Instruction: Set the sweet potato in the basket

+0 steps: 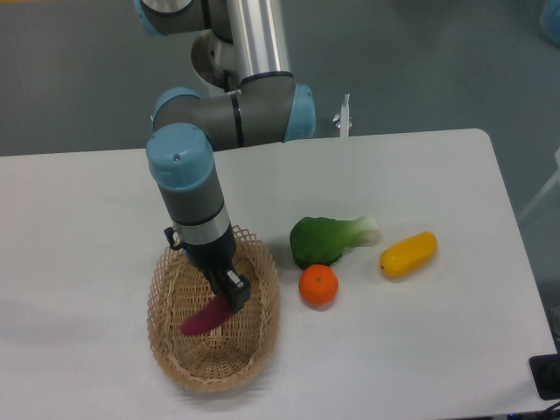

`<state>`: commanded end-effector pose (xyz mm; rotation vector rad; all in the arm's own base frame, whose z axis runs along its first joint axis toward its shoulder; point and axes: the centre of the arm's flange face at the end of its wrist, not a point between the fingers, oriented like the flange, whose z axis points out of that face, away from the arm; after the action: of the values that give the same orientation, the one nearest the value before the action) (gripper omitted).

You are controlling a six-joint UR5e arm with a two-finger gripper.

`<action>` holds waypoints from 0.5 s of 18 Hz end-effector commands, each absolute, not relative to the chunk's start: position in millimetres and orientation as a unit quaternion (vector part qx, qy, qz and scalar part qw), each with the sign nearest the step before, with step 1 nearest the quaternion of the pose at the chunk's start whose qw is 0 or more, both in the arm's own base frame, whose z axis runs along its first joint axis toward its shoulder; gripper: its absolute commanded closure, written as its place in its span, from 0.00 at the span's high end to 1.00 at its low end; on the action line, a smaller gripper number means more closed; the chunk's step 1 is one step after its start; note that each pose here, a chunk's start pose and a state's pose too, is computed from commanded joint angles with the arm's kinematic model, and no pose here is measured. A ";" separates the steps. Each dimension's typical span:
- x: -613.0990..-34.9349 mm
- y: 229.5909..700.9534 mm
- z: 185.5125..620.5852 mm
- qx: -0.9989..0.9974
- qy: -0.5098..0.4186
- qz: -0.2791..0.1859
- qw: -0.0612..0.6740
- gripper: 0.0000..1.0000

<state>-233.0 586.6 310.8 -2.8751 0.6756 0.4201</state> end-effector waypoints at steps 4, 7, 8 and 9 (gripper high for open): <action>-233.7 587.4 312.8 -0.961 0.224 0.142 0.080 1.00; -236.5 589.6 311.9 -0.962 0.219 0.143 0.080 1.00; -239.2 589.7 314.0 -0.962 0.215 0.145 0.081 1.00; -245.7 587.6 315.8 -0.962 0.214 0.151 0.078 1.00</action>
<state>-245.7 587.6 315.8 -2.8812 0.6398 0.4511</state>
